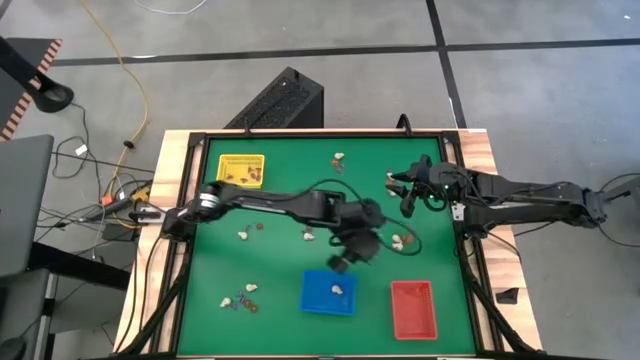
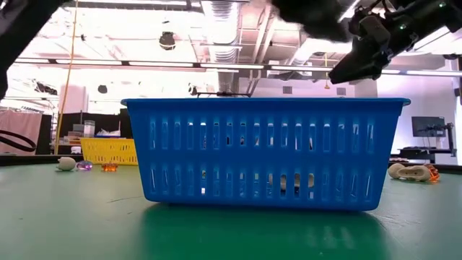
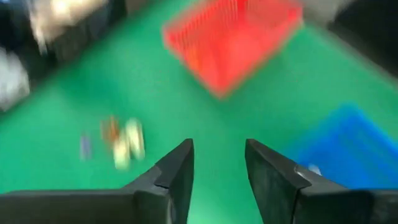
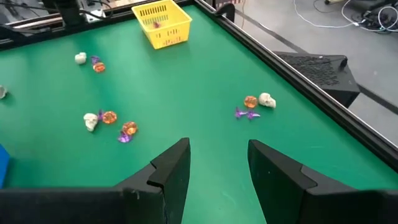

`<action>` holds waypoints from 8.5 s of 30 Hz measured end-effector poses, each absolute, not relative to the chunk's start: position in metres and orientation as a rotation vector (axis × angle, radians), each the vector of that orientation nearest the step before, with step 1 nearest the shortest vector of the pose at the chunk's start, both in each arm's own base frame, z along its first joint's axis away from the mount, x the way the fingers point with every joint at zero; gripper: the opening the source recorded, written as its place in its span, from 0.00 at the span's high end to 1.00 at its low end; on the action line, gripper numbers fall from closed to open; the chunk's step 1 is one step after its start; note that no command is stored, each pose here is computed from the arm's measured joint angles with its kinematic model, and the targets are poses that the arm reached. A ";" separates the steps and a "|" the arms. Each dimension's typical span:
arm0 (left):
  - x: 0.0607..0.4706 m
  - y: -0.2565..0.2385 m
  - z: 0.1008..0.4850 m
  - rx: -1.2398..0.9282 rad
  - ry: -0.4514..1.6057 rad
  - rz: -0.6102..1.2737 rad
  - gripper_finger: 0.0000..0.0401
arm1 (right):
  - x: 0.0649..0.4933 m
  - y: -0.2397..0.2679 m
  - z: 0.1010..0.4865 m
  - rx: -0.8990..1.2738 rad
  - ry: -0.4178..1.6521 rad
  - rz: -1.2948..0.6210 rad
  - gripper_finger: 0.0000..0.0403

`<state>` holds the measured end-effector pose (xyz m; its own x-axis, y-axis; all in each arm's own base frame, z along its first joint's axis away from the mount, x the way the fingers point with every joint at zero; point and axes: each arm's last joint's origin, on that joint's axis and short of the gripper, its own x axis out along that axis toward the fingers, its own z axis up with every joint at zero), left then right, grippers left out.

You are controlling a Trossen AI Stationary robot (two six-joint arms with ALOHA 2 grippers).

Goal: Sort Halloween decoration
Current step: Put the white skull toy into the blue basket

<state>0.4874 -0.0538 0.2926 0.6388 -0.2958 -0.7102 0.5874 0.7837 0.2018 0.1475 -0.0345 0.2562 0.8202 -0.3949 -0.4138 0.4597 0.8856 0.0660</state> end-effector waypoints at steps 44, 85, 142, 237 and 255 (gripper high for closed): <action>0.218 -0.019 0.237 0.099 0.236 0.123 0.94 | 0.217 0.038 0.261 0.204 0.042 -0.012 0.52; 0.216 -0.016 0.224 0.084 0.354 0.229 0.63 | 0.208 -0.155 0.166 0.619 1.059 -0.943 0.43; 0.211 -0.015 0.228 0.056 0.344 0.285 0.63 | 0.151 -0.132 0.218 0.658 1.087 -1.077 0.83; 0.210 -0.014 0.225 0.099 0.378 0.280 0.63 | 0.186 -0.269 0.139 0.376 2.277 -0.334 0.67; 0.210 -0.015 0.226 0.105 0.374 0.277 0.63 | 0.302 -0.099 0.266 0.263 1.581 -0.082 0.67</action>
<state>0.2098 -0.0145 0.2259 0.8937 0.2861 -0.3456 -0.2476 0.9569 0.1518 0.3021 -0.0987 0.2658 -0.0064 0.1158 -0.9933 0.2180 0.9696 0.1116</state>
